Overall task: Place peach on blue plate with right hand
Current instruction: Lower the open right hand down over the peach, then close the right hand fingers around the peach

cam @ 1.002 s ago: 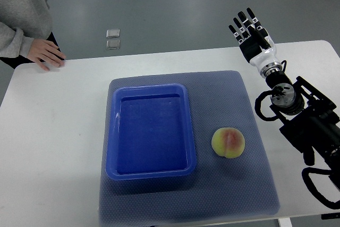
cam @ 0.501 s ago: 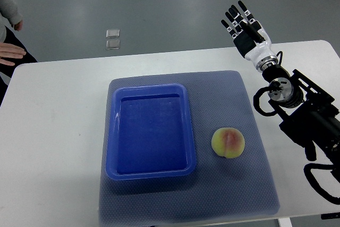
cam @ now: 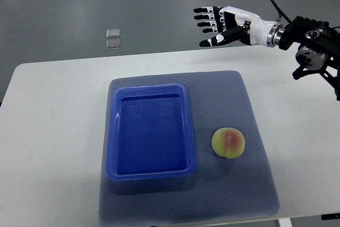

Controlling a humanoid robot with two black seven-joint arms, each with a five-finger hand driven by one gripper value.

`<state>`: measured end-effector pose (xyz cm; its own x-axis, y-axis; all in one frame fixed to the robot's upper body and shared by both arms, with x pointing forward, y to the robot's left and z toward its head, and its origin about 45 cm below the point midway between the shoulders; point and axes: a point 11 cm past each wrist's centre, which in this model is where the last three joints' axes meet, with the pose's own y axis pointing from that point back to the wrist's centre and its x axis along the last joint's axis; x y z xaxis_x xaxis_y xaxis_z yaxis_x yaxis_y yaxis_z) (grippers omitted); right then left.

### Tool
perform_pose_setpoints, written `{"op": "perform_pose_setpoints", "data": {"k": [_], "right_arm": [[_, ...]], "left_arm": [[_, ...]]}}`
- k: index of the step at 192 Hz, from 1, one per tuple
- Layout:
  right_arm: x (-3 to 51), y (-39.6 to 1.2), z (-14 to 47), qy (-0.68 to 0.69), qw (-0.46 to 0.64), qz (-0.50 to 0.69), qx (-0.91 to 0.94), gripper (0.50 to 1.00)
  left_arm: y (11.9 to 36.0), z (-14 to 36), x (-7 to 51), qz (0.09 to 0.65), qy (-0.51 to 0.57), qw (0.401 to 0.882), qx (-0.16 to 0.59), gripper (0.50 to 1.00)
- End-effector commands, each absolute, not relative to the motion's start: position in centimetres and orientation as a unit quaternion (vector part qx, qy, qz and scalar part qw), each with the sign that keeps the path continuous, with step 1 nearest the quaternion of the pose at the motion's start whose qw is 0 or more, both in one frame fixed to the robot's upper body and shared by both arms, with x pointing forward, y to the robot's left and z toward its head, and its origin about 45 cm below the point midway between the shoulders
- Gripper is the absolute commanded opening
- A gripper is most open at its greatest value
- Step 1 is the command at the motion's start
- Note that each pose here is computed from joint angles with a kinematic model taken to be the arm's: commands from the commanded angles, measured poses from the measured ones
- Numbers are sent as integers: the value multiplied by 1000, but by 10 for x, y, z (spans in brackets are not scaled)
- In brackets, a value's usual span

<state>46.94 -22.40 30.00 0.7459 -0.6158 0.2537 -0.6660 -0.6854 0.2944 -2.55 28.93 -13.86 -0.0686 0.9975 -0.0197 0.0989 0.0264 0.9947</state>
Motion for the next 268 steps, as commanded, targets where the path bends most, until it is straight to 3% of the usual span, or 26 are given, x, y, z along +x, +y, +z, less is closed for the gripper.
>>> {"op": "perform_pose_setpoints", "data": {"k": [1, 45, 74, 268], "right_arm": [[456, -224, 313, -296, 253, 94, 916, 932], [398, -217, 319, -126, 421, 163, 883, 930], [377, -214, 316, -84, 469, 193, 858, 930], [344, -224, 211, -150, 467, 125, 862, 930]], "left_arm": [[288, -139, -23, 485, 547, 465, 499, 1000], [288, -139, -23, 485, 547, 466, 499, 1000], [288, -139, -23, 484, 546, 466, 499, 1000], [290, -139, -23, 486, 545, 464, 501, 1000]]}}
